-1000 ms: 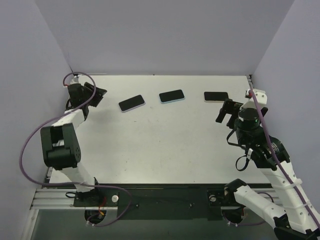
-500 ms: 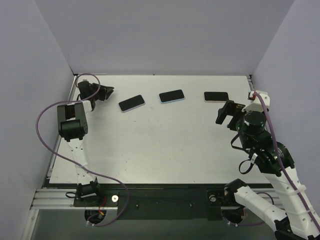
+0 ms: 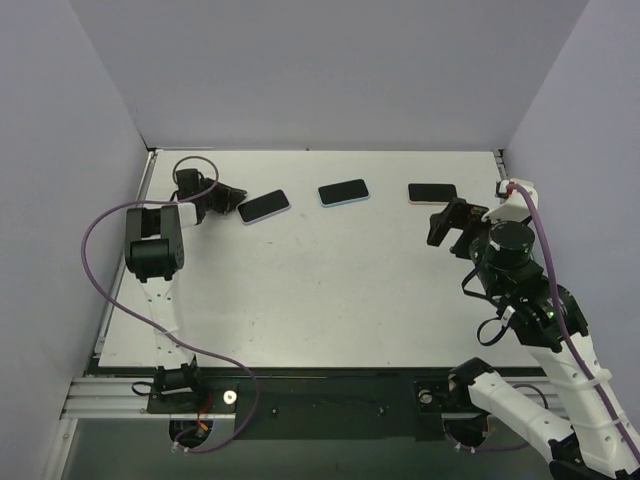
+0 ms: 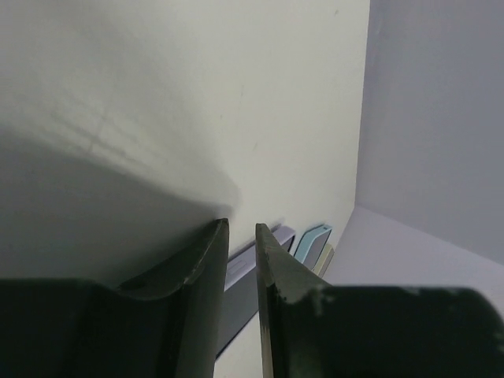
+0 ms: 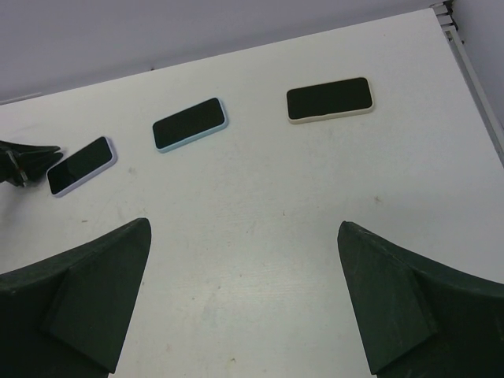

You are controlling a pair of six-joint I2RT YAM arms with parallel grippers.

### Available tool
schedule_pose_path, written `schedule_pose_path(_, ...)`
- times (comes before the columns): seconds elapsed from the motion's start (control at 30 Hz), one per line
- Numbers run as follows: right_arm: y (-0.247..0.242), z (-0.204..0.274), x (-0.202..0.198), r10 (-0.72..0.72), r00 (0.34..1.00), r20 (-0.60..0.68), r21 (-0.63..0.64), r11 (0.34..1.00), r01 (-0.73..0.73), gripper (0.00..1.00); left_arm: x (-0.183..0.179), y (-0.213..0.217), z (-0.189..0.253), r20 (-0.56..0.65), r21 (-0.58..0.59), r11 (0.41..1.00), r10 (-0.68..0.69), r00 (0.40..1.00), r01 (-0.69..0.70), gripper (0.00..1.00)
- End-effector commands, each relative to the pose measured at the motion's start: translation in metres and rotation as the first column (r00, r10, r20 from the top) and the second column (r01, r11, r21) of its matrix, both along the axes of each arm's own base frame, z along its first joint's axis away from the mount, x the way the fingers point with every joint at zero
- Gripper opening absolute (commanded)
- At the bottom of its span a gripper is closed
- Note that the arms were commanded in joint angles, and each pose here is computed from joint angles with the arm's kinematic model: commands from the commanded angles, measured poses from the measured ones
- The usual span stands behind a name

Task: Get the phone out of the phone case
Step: Pick up the phone at the center of the board.

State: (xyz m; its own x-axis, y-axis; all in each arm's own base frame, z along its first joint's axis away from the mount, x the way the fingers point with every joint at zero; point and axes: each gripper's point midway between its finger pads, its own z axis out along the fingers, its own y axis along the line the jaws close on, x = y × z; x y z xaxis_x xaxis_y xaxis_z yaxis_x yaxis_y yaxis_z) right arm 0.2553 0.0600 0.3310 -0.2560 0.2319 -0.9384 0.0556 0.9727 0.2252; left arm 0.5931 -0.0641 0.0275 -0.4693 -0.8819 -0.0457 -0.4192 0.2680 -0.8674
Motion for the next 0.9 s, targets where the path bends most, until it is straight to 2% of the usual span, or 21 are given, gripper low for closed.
schedule_pose_path(0.0, -0.001, 0.009, -0.002, -0.006, 0.999, 0.048, 0.034, 0.999, 0.005, 1.00, -0.043, -0.012, -0.006, -0.102, 0.061, 0.996, -0.059, 0.993, 0.065, 0.31)
schedule_pose_path(0.03, -0.003, 0.010, -0.003, -0.011, 0.999, 0.053, 0.036, 0.999, 0.009, 1.00, -0.049, -0.014, -0.006, -0.115, 0.069, 0.995, -0.069, 0.991, 0.078, 0.32)
schedule_pose_path(0.1, -0.005, 0.011, -0.006, -0.014, 0.998, 0.061, 0.041, 0.999, 0.012, 1.00, -0.064, -0.022, -0.004, -0.123, 0.080, 0.990, -0.109, 0.986, 0.119, 0.39)
schedule_pose_path(0.17, -0.007, 0.012, -0.008, -0.020, 0.997, 0.069, 0.042, 0.999, 0.017, 1.00, -0.076, -0.028, 0.002, -0.112, 0.095, 0.983, -0.148, 0.983, 0.159, 0.49)
schedule_pose_path(0.23, -0.009, 0.009, -0.010, -0.025, 0.997, 0.069, 0.042, 0.999, 0.022, 1.00, -0.086, -0.033, 0.008, -0.104, 0.130, 0.972, -0.186, 0.977, 0.198, 0.64)
schedule_pose_path(0.27, -0.009, 0.010, -0.011, -0.022, 0.997, 0.073, 0.045, 0.999, 0.019, 1.00, -0.089, -0.037, 0.013, -0.096, 0.169, 0.959, -0.215, 0.972, 0.229, 0.80)
schedule_pose_path(0.33, -0.009, 0.008, -0.011, -0.025, 0.997, 0.071, 0.043, 0.999, 0.022, 1.00, -0.094, -0.038, 0.018, -0.107, 0.232, 0.934, -0.253, 0.961, 0.272, 0.91)
schedule_pose_path(0.43, -0.010, 0.010, -0.014, -0.023, 0.997, 0.078, 0.050, 0.999, 0.019, 1.00, -0.098, -0.062, 0.021, -0.158, 0.361, 0.849, -0.352, 0.923, 0.385, 0.92)
schedule_pose_path(0.5, -0.010, 0.010, -0.016, -0.017, 0.997, 0.078, 0.052, 0.999, 0.013, 1.00, -0.103, -0.071, 0.013, -0.247, 0.465, 0.746, -0.409, 0.879, 0.477, 0.92)
schedule_pose_path(0.57, -0.011, 0.013, -0.018, -0.018, 0.996, 0.086, 0.058, 0.998, 0.013, 1.00, -0.094, -0.071, 0.016, -0.290, 0.527, 0.688, -0.406, 0.867, 0.499, 0.93)
schedule_pose_path(0.6, -0.012, 0.013, -0.019, -0.021, 0.996, 0.089, 0.057, 0.998, 0.016, 1.00, -0.098, -0.069, 0.008, -0.323, 0.533, 0.671, -0.401, 0.857, 0.515, 0.93)
schedule_pose_path(0.7, -0.015, 0.014, -0.022, -0.029, 0.995, 0.098, 0.057, 0.998, 0.024, 1.00, -0.089, -0.071, 0.013, -0.317, 0.601, 0.600, -0.428, 0.847, 0.528, 0.94)
schedule_pose_path(0.87, -0.014, 0.014, -0.020, -0.030, 0.995, 0.097, 0.065, 0.998, 0.024, 1.00, -0.097, -0.074, 0.002, -0.444, 0.631, 0.461, -0.445, 0.777, 0.624, 0.95)
